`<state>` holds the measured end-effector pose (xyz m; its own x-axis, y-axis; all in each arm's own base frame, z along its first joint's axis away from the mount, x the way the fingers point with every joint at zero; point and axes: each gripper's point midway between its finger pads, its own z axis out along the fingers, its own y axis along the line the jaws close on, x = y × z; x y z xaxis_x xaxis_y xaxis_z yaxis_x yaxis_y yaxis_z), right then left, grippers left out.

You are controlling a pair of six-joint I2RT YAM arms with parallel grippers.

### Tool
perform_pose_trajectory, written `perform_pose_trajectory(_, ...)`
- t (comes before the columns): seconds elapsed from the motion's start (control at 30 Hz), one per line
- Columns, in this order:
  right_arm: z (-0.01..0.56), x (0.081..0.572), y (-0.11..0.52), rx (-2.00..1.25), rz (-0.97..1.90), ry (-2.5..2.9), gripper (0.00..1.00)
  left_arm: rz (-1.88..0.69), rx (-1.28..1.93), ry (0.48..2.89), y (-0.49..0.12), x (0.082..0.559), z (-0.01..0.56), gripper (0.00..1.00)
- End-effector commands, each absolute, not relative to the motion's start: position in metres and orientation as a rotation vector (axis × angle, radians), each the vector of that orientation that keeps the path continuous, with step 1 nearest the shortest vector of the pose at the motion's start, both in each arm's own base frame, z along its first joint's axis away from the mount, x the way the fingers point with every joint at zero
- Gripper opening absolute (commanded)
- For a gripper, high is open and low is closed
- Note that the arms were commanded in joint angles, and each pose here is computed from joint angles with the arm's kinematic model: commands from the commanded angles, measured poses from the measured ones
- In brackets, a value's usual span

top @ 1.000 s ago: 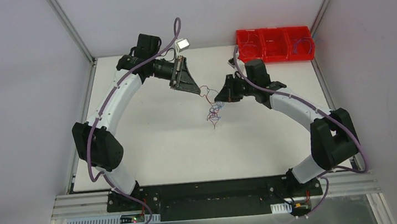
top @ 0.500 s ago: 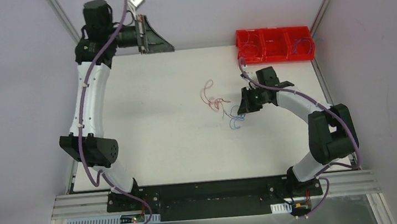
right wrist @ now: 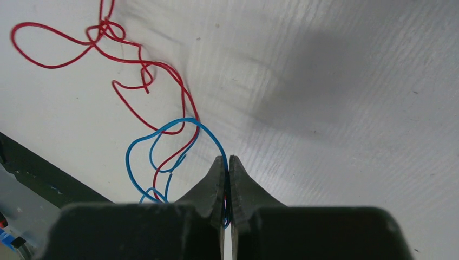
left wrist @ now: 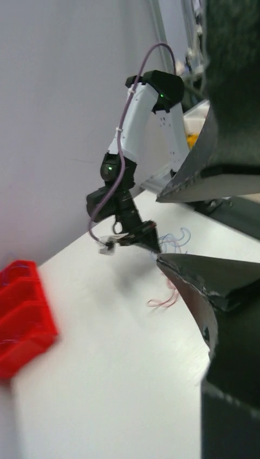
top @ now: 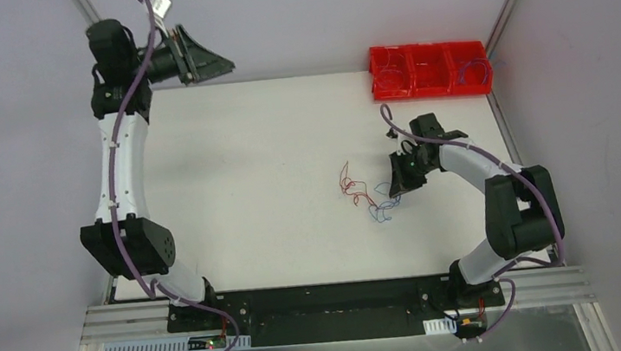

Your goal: Untangle the cables

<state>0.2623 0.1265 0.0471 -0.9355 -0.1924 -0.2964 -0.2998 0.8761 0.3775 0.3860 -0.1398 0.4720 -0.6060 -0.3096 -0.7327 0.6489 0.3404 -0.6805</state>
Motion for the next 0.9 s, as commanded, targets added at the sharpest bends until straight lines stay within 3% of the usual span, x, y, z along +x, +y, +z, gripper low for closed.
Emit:
perform_pose_trajectory(0.0, 0.092, 0.280, 0.141, -0.363, 0.700, 2.668, 0.00, -1.377, 0.325, 1.922, -0.157, 0.375, 0.371, 0.57)
perform_pose_trajectory(0.1, 0.092, 0.278, 0.140, -0.332, 0.689, 2.703, 0.00, -1.290, 0.351, 2.114, -0.187, 0.365, 0.293, 0.84)
perform_pose_trajectory(0.27, 0.088, 0.270, 0.135, -0.333, 0.667, 2.713, 0.00, -1.190, 0.534, 2.391, -0.251, 0.333, 0.181, 0.89)
perform_pose_trajectory(0.47, 0.087, 0.271, 0.136, -0.329, 0.668, 2.717, 0.00, -1.147, 0.800, 2.503, -0.322, 0.301, 0.102, 0.89)
perform_pose_trajectory(0.87, 0.086, 0.270, 0.134, -0.298, 0.656, 2.705, 0.00, -1.016, 0.867, 2.516, -0.403, 0.322, 0.029, 0.78)
